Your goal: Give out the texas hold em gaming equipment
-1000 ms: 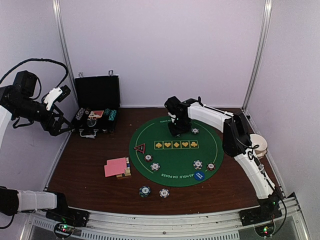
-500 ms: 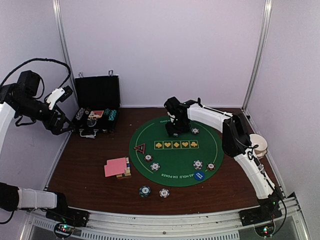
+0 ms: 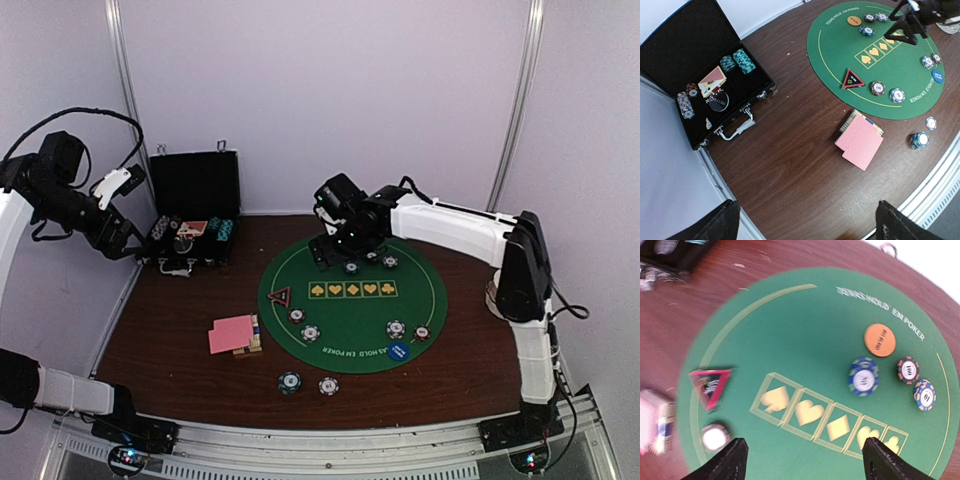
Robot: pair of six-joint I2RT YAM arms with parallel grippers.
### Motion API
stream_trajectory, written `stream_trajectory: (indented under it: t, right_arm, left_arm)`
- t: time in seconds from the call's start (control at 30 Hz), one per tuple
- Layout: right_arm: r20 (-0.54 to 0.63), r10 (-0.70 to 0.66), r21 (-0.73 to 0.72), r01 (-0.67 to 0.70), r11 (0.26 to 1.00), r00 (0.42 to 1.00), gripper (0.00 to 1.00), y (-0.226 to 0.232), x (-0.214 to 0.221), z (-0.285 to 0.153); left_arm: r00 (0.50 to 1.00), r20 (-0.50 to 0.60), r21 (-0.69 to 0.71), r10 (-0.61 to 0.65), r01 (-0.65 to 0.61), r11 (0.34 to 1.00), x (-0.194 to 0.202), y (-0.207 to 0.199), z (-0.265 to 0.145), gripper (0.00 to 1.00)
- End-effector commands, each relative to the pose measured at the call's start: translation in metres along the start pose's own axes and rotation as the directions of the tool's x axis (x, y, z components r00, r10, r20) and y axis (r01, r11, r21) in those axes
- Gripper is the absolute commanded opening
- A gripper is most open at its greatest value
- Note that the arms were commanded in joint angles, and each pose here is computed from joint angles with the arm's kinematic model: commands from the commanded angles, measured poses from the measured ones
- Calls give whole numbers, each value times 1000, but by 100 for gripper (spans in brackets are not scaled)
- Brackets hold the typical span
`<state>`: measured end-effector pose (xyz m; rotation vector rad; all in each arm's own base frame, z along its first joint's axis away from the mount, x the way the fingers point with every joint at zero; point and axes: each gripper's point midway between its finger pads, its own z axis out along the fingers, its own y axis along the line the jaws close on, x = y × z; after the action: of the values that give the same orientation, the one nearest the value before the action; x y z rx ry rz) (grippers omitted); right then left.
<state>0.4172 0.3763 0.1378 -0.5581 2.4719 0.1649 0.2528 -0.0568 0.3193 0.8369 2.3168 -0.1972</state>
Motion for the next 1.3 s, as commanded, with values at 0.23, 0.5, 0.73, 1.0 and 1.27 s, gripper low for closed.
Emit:
stream_trajectory:
  t: [0.23, 0.5, 0.73, 1.0, 1.27]
  right_arm:
    - [46, -296, -303, 296, 906, 954, 95, 145, 92, -111]
    - [-72, -485, -432, 411, 802, 871, 96, 208, 182, -109]
    - [-165, -527, -422, 423, 802, 834, 93, 214, 211, -77]
    - [-175, -518, -365, 433, 824, 837, 90, 207, 208, -60]
    - [-180, -488, -363, 403, 840, 854, 88, 198, 196, -50]
  left_arm:
    - [998, -23, 39, -50, 51, 998, 2, -3, 3, 98]
    - [1000, -26, 60, -10, 12, 998, 17, -15, 6, 98]
    - [1000, -3, 73, 6, -5, 997, 16, -21, 1, 98]
    - [1000, 28, 71, 13, -15, 997, 14, -27, -9, 97]
    - [999, 33, 74, 12, -14, 997, 11, -28, -11, 98]
